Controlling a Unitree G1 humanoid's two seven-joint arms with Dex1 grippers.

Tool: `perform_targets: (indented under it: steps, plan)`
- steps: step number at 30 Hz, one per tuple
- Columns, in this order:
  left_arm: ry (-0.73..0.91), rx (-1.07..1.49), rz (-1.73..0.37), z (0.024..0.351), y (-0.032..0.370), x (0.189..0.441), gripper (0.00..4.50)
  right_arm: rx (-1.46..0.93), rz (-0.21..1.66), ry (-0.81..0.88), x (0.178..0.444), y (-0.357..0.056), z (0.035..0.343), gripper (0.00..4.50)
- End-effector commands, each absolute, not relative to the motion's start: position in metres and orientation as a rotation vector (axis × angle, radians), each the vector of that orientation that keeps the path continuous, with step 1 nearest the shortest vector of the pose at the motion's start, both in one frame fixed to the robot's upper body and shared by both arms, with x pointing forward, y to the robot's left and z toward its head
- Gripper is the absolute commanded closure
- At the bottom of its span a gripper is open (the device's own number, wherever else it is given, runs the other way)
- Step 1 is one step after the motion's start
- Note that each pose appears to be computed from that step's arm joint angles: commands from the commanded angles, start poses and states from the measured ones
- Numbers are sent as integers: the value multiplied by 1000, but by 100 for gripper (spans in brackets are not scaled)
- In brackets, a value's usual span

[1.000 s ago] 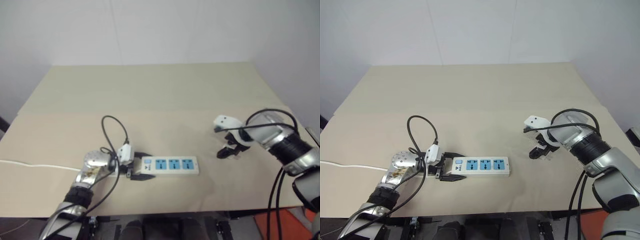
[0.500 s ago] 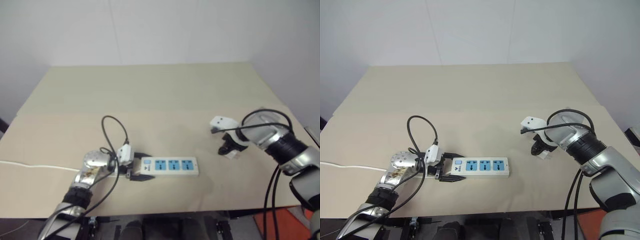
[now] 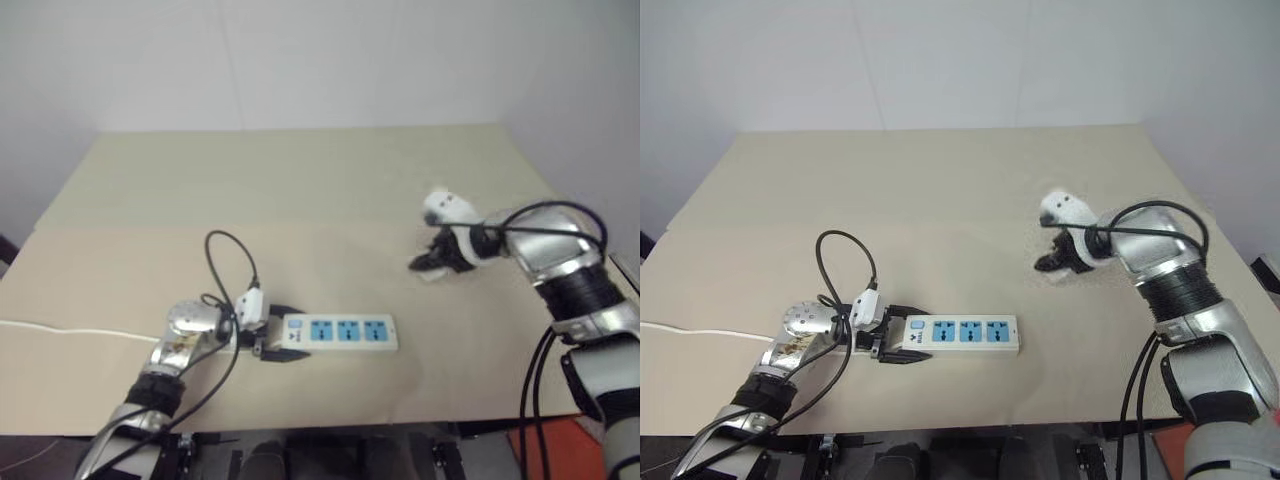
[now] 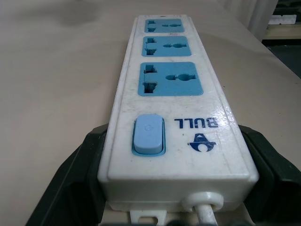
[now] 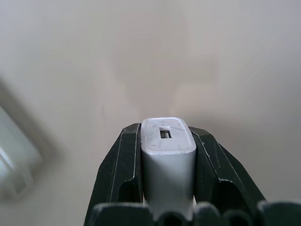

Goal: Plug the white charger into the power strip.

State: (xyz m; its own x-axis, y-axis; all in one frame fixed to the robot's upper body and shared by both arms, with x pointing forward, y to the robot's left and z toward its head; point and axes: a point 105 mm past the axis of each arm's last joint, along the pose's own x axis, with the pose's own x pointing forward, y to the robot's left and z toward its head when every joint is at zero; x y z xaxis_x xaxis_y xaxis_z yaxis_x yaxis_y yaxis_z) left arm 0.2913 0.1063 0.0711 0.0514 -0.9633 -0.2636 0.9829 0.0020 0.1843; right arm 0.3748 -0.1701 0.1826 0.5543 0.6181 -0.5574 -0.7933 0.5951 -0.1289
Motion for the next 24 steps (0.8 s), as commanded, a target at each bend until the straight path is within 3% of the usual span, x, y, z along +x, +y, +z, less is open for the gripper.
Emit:
perform_targets:
  steps: [1, 6, 13, 24]
  plan:
    - [152, 365, -1544, 55, 109, 285, 118, -353, 966, 140, 364, -154, 211, 338]
    - [149, 363, -1531, 56, 109, 286, 118, -272, 1070, -70, 342, -129, 213, 338]
    - [151, 361, -1523, 56, 108, 285, 118, -106, 1342, -135, 302, -83, 193, 338]
    - [155, 365, -1519, 58, 110, 287, 118, -99, 1318, -237, 299, -46, 168, 338]
